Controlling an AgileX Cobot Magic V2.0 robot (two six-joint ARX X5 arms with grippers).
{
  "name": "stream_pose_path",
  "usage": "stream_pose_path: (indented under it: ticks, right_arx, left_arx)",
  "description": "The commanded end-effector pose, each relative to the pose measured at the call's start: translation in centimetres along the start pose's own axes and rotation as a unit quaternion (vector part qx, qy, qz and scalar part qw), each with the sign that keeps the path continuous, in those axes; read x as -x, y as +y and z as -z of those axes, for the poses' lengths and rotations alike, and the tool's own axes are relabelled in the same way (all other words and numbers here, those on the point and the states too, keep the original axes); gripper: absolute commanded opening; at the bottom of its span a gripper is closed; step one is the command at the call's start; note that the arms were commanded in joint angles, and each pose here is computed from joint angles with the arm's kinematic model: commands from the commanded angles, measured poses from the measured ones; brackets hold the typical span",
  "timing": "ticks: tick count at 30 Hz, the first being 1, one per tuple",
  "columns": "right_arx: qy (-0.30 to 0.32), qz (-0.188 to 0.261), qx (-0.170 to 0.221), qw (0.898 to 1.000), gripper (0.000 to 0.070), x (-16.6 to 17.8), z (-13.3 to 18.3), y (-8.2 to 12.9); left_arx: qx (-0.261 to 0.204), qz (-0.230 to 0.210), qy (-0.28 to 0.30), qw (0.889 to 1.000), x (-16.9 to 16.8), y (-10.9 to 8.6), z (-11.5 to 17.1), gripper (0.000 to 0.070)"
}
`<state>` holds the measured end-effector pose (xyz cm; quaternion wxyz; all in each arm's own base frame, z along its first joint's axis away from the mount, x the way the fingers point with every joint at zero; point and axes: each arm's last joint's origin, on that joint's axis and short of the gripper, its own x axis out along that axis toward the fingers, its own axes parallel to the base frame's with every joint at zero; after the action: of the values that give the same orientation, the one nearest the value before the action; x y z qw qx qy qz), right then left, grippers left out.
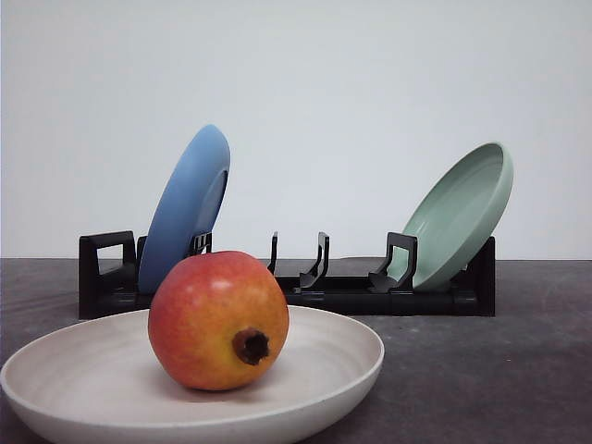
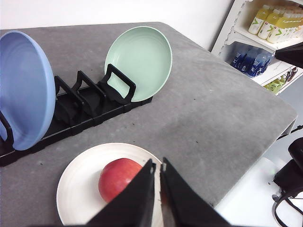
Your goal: Place pomegranate in white plate
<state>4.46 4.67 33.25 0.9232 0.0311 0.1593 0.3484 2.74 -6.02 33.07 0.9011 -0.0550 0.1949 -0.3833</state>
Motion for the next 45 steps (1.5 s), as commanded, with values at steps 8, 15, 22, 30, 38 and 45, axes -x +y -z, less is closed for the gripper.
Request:
stream_pose_path:
  ticks: [8,15,22,30,38,45]
  right_arx:
    - [-0.010,-0.005,0.006,1.000,0.0000,0.1,-0.3,0.1]
    - [-0.010,-0.006,0.006,1.000,0.0000,0.1,-0.3,0.1]
    - [-0.010,-0.006,0.006,1.000,0.0000,0.1,-0.3,0.1]
    - [-0.010,-0.005,0.006,1.000,0.0000,0.1,-0.3,0.1]
    - [-0.010,-0.006,0.005,1.000,0.0000,0.1,-0.3,0.1]
    - [-0.013,-0.006,0.005,1.000,0.0000,0.1,-0.4,0.1]
  left_arx:
    - [0.021,-0.017,-0.034,0.999,0.0,0.9,0.9,0.0000]
    - [0.045,-0.199,-0.048,0.978,-1.7,4.1,3.9,0.0000]
    - [-0.037,-0.288,-0.063,0.955,-4.0,8.1,8.7,0.0000]
    - [-0.046,-0.392,-0.119,0.911,-5.1,11.8,12.0,0.0000]
    - [-0.054,-0.411,-0.144,0.899,-5.7,12.8,13.5,0.0000]
    - [-0.065,-0.411,-0.131,0.900,-5.7,12.9,13.6,0.0000]
